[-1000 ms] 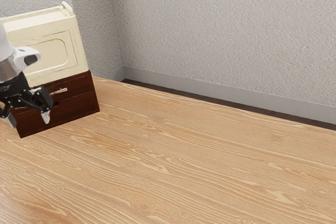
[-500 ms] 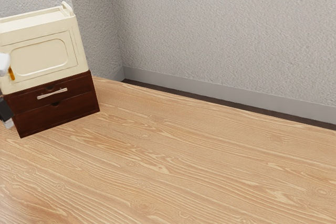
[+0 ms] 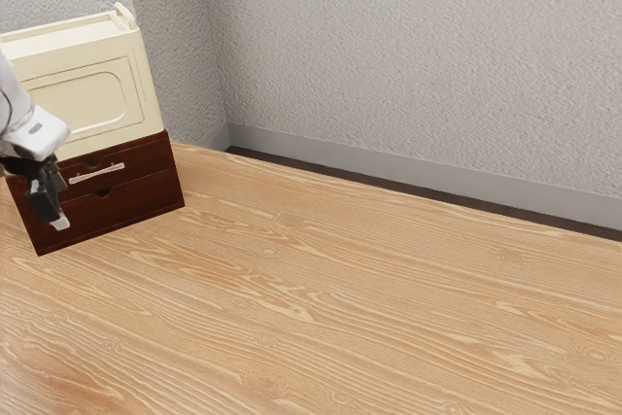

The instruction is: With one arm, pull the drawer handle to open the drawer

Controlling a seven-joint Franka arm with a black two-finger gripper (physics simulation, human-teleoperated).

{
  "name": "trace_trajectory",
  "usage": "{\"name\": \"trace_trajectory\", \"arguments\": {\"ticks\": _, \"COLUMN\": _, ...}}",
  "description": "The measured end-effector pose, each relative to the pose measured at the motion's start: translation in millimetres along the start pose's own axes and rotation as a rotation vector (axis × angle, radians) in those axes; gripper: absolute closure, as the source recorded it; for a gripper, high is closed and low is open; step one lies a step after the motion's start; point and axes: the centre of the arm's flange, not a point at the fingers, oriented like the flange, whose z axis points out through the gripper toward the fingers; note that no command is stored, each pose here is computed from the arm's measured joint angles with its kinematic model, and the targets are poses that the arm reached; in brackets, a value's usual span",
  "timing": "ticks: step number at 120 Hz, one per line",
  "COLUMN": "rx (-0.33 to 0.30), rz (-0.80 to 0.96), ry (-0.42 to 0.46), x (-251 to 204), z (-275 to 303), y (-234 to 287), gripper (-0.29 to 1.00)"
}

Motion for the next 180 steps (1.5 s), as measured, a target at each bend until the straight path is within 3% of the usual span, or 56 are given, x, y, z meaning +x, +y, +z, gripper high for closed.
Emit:
{"name": "trace_trajectory", "arguments": {"ticks": 43, "rx": 0.075, "rz": 0.101, "ry": 0.042, "x": -1.9, "z": 55.3, "y": -70.6, "gripper": 0.00}}
{"name": "trace_trajectory", "arguments": {"ticks": 95, "rx": 0.117, "rz": 0.053, "ry": 0.042, "x": -3.8, "z": 85.6, "y": -93.6, "gripper": 0.00}}
{"name": "trace_trajectory", "arguments": {"ticks": 144, "rx": 0.128, "rz": -0.038, "ry": 0.021, "x": -8.3, "z": 105.7, "y": -141.5, "gripper": 0.00}}
{"name": "trace_trajectory", "arguments": {"ticks": 180, "rx": 0.096, "rz": -0.085, "ry": 0.011, "x": -3.8, "z": 129.7, "y": -164.6, "gripper": 0.00}}
